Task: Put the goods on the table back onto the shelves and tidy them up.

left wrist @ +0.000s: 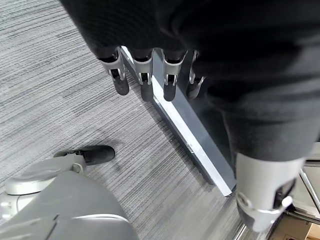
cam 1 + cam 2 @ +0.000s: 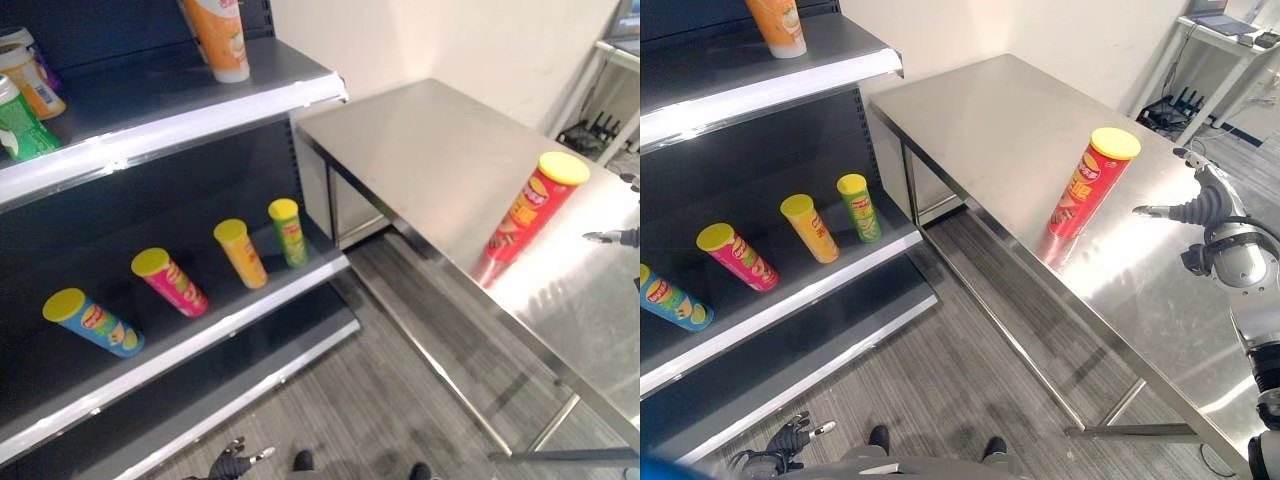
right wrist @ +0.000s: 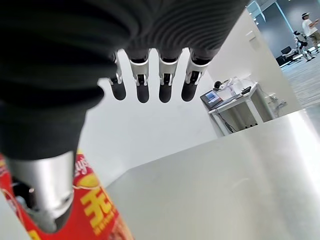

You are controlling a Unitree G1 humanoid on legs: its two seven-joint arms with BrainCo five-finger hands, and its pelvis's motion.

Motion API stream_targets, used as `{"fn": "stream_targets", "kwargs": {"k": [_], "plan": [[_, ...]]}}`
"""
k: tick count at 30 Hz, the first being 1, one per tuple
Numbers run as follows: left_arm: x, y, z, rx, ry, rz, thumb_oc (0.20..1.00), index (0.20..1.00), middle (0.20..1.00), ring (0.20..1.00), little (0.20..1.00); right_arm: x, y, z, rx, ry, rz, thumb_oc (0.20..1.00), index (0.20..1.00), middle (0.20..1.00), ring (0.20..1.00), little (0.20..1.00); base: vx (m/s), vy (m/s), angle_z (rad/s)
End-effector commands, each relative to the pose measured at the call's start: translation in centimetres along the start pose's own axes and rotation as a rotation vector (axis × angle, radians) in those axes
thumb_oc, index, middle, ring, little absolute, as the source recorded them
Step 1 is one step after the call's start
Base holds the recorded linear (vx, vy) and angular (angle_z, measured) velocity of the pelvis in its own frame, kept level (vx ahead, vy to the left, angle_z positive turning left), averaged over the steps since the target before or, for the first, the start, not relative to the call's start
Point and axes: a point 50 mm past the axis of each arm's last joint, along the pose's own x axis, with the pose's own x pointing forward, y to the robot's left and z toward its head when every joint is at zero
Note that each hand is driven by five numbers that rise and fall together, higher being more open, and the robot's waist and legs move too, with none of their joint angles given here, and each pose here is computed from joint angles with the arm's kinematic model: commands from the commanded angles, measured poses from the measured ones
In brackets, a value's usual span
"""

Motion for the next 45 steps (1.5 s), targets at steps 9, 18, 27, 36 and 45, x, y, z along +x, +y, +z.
{"fn": "stream_targets", "kwargs": {"k": [9, 18, 27, 36, 45], "plan": [[0.5, 0.7, 1.8, 0.071, -0.061, 0.022, 1.0, 1.0, 1.0, 1.0, 1.0, 1.7, -1.8, 6.3, 0.025, -0.285, -0.091, 1.0, 1.0, 1.0, 1.0, 1.0, 0.0, 0.0, 0.0], [0.5, 0.7, 1.7, 0.077, -0.059, 0.014, 1.0, 1.0, 1.0, 1.0, 1.0, 3.2, -1.1, 6.5, 0.054, -0.254, -0.051, 1.0, 1.0, 1.0, 1.0, 1.0, -0.01, -0.002, 0.01], [0.4, 1.1, 1.3, 0.073, -0.041, 0.019, 1.0, 1.0, 1.0, 1.0, 1.0, 4.6, -1.0, 4.5, 0.049, -0.117, -0.033, 1.0, 1.0, 1.0, 1.0, 1.0, 0.0, -0.017, 0.04], [0.4, 1.1, 1.0, 0.068, -0.029, 0.024, 1.0, 1.0, 1.0, 1.0, 1.0, 4.9, -1.1, 4.5, 0.055, -0.103, -0.041, 1.0, 1.0, 1.0, 1.0, 1.0, 0.0, -0.013, 0.09], [0.4, 1.2, 1.1, 0.071, -0.034, 0.028, 1.0, 1.0, 1.0, 1.0, 1.0, 5.1, -0.8, 4.3, 0.06, -0.087, -0.028, 1.0, 1.0, 1.0, 1.0, 1.0, 0.0, -0.001, 0.0]]}}
